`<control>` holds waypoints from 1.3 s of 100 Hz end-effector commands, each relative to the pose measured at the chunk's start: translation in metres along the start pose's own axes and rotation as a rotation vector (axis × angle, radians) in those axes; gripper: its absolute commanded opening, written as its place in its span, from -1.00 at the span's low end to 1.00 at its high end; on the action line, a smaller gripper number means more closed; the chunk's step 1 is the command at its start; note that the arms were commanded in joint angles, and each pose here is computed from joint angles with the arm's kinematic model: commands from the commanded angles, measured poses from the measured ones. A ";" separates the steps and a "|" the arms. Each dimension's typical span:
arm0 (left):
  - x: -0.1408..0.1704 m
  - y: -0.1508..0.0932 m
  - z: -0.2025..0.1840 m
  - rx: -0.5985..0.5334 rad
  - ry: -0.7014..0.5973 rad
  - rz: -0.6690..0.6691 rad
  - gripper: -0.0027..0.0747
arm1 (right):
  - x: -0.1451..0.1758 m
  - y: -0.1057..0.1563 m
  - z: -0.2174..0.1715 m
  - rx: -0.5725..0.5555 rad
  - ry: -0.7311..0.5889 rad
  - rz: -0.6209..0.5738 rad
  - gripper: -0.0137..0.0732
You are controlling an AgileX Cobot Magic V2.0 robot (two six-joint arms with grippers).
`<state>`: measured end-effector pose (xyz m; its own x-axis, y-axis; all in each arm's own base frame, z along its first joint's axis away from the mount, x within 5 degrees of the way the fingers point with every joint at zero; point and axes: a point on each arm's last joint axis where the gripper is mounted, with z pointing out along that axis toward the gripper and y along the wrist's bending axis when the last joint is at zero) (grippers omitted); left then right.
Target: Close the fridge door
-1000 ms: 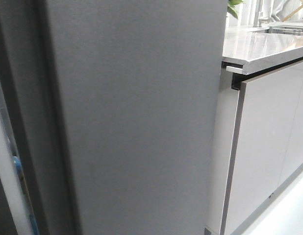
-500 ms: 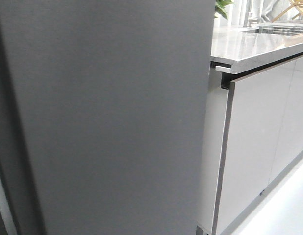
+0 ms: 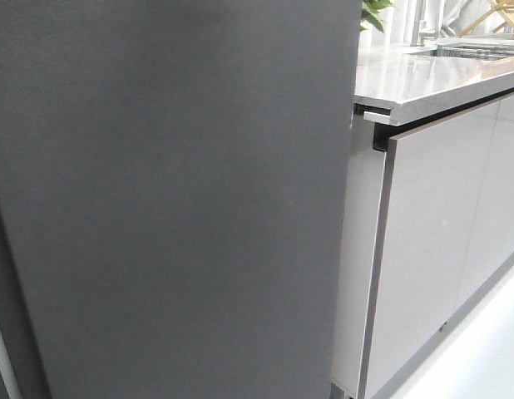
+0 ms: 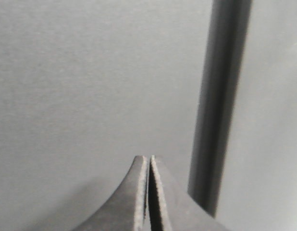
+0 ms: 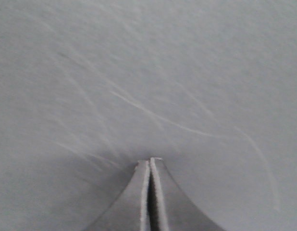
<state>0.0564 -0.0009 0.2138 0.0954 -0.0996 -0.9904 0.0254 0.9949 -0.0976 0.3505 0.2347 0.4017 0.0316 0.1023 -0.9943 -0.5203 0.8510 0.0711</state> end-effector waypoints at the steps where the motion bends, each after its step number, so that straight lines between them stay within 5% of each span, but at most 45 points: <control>1: 0.004 0.000 0.002 0.010 -0.029 -0.006 -0.99 | -0.031 -0.007 -0.008 0.026 -0.133 -0.018 -0.86; 26: 0.004 0.000 0.002 0.010 -0.029 -0.006 -0.98 | -0.048 -0.030 -0.042 0.072 -0.103 -0.042 -0.86; 78: 0.004 0.000 0.002 0.010 -0.029 -0.006 -0.99 | -0.060 -0.084 -0.181 0.287 -0.094 -0.154 -0.86; 99: 0.004 0.000 0.002 0.010 -0.029 -0.006 -0.99 | -0.044 -0.085 -0.228 0.349 -0.092 -0.159 -0.86; 130: 0.004 0.000 0.002 0.010 -0.029 -0.006 -0.99 | 0.025 -0.085 -0.303 0.483 -0.039 -0.126 -0.86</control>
<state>0.0564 -0.0009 0.2138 0.0954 -0.0996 -0.9904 0.0254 0.9949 -0.0976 0.1545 0.0156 0.3449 0.0008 -0.0203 -0.9998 -0.0976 0.9950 -0.0203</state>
